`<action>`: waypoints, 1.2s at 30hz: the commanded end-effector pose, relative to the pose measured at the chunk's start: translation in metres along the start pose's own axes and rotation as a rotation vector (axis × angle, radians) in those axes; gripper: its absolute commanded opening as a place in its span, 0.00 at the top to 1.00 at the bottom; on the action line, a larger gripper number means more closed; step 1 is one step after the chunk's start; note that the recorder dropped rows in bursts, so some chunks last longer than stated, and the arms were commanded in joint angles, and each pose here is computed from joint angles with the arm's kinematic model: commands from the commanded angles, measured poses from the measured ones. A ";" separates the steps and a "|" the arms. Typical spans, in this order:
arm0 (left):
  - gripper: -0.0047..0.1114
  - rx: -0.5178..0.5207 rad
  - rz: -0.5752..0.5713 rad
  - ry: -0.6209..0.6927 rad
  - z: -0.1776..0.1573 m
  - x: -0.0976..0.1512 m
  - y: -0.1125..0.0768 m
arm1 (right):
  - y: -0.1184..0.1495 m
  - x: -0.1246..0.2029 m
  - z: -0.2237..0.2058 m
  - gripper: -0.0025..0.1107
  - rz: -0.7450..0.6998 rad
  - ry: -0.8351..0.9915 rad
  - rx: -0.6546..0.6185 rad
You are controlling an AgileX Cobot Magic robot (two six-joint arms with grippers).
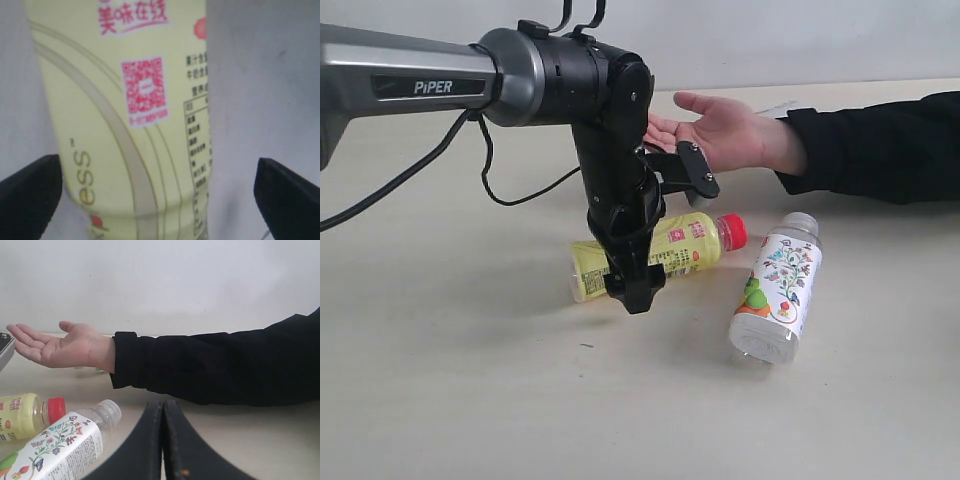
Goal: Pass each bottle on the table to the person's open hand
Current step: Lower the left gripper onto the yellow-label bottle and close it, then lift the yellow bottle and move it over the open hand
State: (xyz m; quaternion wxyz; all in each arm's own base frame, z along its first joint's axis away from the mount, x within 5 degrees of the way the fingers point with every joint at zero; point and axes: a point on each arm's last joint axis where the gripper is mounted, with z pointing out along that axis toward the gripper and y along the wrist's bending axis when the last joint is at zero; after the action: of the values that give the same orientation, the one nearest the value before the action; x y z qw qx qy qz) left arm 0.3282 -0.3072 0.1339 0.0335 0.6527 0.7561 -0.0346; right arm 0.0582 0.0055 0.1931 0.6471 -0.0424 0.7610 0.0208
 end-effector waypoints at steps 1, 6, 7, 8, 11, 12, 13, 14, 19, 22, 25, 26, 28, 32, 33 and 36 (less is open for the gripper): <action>0.30 -0.003 0.001 -0.001 -0.001 -0.002 -0.002 | 0.000 0.000 0.000 0.98 -0.004 -0.016 0.008; 0.87 -0.002 0.006 0.003 -0.001 -0.002 -0.002 | 0.000 0.000 0.000 0.98 -0.004 -0.016 0.008; 0.97 -0.002 0.006 0.003 -0.001 -0.002 -0.002 | 0.000 0.000 0.000 0.98 -0.004 -0.016 0.008; 0.94 -0.002 0.011 0.003 -0.001 -0.002 -0.002 | 0.000 0.000 0.000 0.98 -0.004 -0.016 0.008; 0.94 -0.003 0.012 0.004 -0.001 -0.001 -0.002 | 0.000 0.000 0.000 0.98 -0.004 -0.016 0.008; 0.94 -0.003 0.012 0.004 -0.001 -0.001 -0.002 | 0.000 0.000 0.000 0.98 -0.004 -0.016 0.008; 0.94 -0.002 0.012 0.006 -0.001 -0.001 -0.002 | 0.000 0.000 0.000 0.98 -0.004 -0.016 0.008; 0.94 -0.003 0.014 0.010 -0.001 -0.001 -0.002 | 0.000 0.000 0.000 0.98 -0.004 -0.016 0.008; 0.94 -0.003 0.022 0.033 -0.003 0.001 -0.002 | 0.000 0.000 0.000 0.98 -0.004 -0.016 0.008; 0.94 -0.011 0.022 0.029 -0.012 0.002 -0.003 | 0.000 0.000 0.000 0.98 -0.004 -0.016 0.008; 0.94 -0.027 0.021 0.009 -0.024 0.001 -0.003 | 0.000 0.000 0.000 0.98 -0.004 -0.016 0.008; 0.94 -0.035 0.022 0.000 -0.030 0.001 -0.004 | 0.000 0.000 0.000 0.98 -0.004 -0.016 0.008; 0.94 -0.050 0.023 -0.018 -0.040 0.001 -0.005 | 0.000 0.000 0.000 0.98 -0.004 -0.016 0.008; 0.94 -0.080 0.024 -0.055 -0.061 0.001 -0.006 | 0.000 0.000 0.000 0.98 -0.002 -0.016 0.007; 0.94 -0.087 0.024 -0.064 -0.066 0.001 -0.007 | 0.000 0.000 0.000 0.98 -0.002 -0.016 0.007; 0.94 -0.104 0.027 -0.084 -0.077 0.002 -0.009 | 0.000 0.000 0.000 0.98 -0.002 -0.016 0.007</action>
State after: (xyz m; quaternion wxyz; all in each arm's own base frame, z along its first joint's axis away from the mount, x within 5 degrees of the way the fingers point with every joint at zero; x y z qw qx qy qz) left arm 0.3228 -0.2989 0.1955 0.0833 0.6583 0.7478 -0.0213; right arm 0.0582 0.0055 0.1931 0.6471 -0.0424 0.7610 0.0208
